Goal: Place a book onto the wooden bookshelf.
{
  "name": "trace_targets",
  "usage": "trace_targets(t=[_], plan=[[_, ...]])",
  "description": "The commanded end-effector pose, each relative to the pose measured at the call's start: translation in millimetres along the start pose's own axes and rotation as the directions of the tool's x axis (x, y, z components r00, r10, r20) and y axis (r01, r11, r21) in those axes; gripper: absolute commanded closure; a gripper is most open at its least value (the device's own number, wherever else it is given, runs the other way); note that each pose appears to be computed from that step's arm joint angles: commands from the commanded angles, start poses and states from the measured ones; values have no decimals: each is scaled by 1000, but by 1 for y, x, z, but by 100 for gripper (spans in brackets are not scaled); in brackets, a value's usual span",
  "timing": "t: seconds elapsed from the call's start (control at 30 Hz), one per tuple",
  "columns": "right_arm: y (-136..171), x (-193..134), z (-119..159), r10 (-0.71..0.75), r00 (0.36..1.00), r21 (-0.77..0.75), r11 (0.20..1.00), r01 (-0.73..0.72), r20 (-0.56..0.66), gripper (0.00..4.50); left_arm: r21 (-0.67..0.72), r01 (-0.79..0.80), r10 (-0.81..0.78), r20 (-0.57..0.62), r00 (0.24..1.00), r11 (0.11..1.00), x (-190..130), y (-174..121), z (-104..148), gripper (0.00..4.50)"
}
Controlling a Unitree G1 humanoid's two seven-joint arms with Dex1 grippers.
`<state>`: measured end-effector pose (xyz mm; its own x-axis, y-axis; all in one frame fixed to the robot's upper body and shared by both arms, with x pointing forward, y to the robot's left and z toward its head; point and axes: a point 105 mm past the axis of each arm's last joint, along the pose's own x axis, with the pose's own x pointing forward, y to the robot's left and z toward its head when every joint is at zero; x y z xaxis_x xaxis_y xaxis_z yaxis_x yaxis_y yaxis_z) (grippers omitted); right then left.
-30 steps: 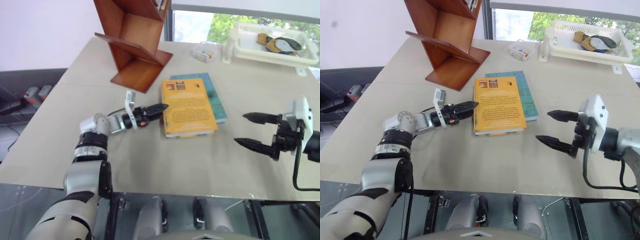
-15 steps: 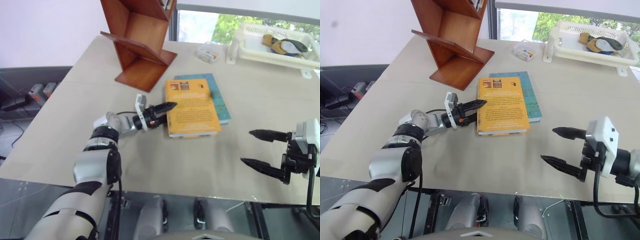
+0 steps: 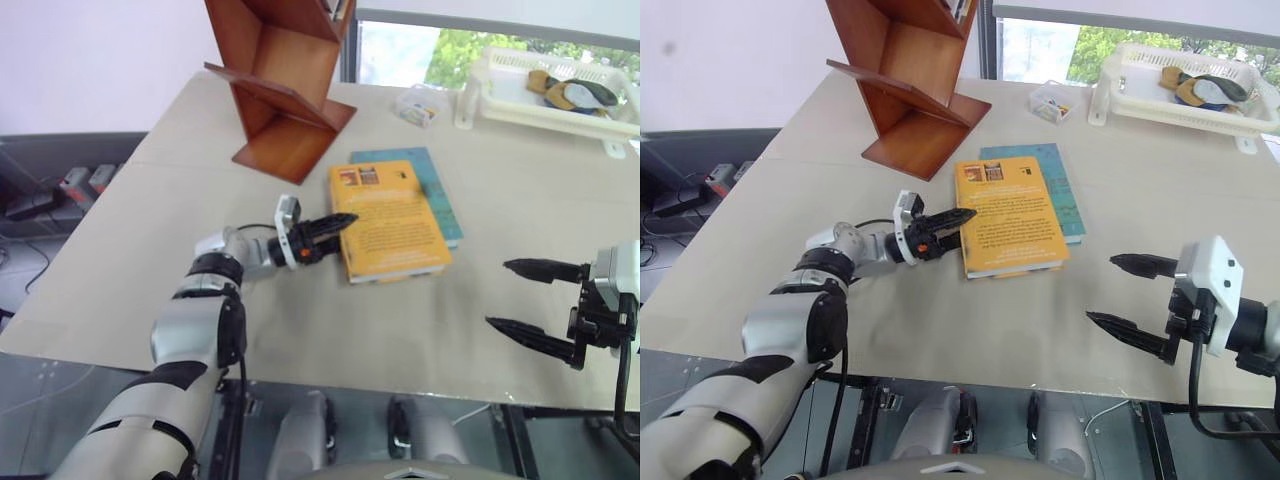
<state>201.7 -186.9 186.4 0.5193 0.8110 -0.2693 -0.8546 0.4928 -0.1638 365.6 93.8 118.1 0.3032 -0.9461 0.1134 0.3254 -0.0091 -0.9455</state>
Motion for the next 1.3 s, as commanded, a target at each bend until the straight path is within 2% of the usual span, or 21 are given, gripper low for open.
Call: trace_targets(t=[0.03,0.07,0.23,0.4,0.53,0.6,0.67,0.77,0.83,0.93,1.03,1.1,1.17,1.3], plan=[[-1,-5,7,-23,1000,-39,999,24,16,0,-12,19,-19,-18,1000,1000,6,0,-4,252],[0,-5,6,-26,1000,-37,999,27,16,0,-7,16,-16,-16,1000,1000,6,1,-4,305],[1,-5,5,-33,999,-32,999,34,16,0,33,34,-34,3,999,999,5,-5,3,305],[-3,-9,7,-52,998,-36,998,52,22,0,197,141,-135,-45,990,970,9,-51,22,305],[-9,-10,14,-61,992,-17,998,63,106,0,464,137,-111,-83,990,875,12,-91,38,305],[-15,-14,21,-69,980,4,998,70,188,0,624,112,-36,-133,990,773,11,-109,38,305],[-19,-17,26,-73,969,14,997,72,237,0,710,105,14,-160,987,696,9,-119,35,305],[-27,-25,32,-84,946,32,996,77,313,0,887,20,144,-97,985,461,6,-133,46,305],[-35,-35,38,-96,920,52,995,83,380,0,974,-40,212,-8,977,222,4,-148,61,305],[-47,-52,46,-123,872,95,992,88,475,0,991,-40,282,74,957,-125,2,-168,73,305],[-54,-63,45,-135,848,128,989,80,512,0,926,10,309,116,944,-378,0,-182,75,305],[-58,-68,42,-146,843,138,987,86,517,0,851,26,285,147,947,-525,3,-200,77,305],[-60,-67,39,-147,844,142,986,85,516,0,789,11,234,169,957,-614,8,-217,79,305],[-62,-67,37,-151,836,146,986,87,527,0,692,-8,136,153,979,-722,21,-235,71,305]])
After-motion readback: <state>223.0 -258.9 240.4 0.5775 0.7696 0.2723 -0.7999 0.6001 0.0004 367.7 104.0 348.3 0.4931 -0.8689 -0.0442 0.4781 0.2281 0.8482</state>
